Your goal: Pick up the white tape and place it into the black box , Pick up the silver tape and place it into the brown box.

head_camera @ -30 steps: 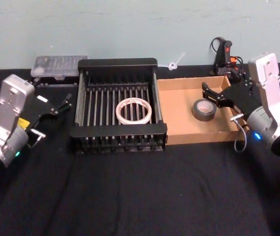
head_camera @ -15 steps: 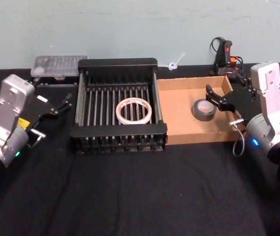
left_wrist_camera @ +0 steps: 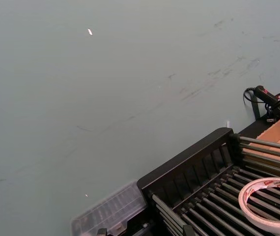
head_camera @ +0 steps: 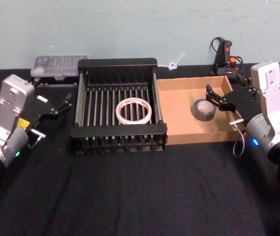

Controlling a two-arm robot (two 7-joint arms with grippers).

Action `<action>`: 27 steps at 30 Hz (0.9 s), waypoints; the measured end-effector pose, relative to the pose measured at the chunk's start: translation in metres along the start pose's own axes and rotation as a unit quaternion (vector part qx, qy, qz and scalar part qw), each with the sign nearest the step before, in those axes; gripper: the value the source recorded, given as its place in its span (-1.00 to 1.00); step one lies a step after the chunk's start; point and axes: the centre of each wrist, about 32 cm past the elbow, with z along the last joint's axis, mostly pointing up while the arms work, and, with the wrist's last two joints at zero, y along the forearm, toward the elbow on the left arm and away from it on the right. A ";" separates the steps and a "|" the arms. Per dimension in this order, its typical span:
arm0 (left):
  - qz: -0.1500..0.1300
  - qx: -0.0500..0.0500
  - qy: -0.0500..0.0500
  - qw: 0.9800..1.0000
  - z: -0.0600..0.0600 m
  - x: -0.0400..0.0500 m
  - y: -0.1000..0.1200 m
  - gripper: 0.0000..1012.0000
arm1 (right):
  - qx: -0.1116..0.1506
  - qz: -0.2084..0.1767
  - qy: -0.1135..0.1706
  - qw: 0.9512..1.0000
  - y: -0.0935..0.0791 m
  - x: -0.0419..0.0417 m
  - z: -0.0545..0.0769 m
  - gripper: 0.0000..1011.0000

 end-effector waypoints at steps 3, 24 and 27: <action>0.000 0.000 0.000 1.000 0.000 0.0000 0.000 0.98 | 0.000 0.000 0.000 1.000 0.000 -0.0001 0.000 0.98; 0.000 0.000 0.000 1.000 0.000 0.0000 0.000 0.98 | 0.001 0.001 -0.001 1.000 0.000 -0.0002 0.000 0.98; 0.000 0.000 0.000 1.000 0.000 0.0000 0.000 0.98 | 0.001 0.001 -0.001 1.000 0.000 -0.0002 0.000 0.98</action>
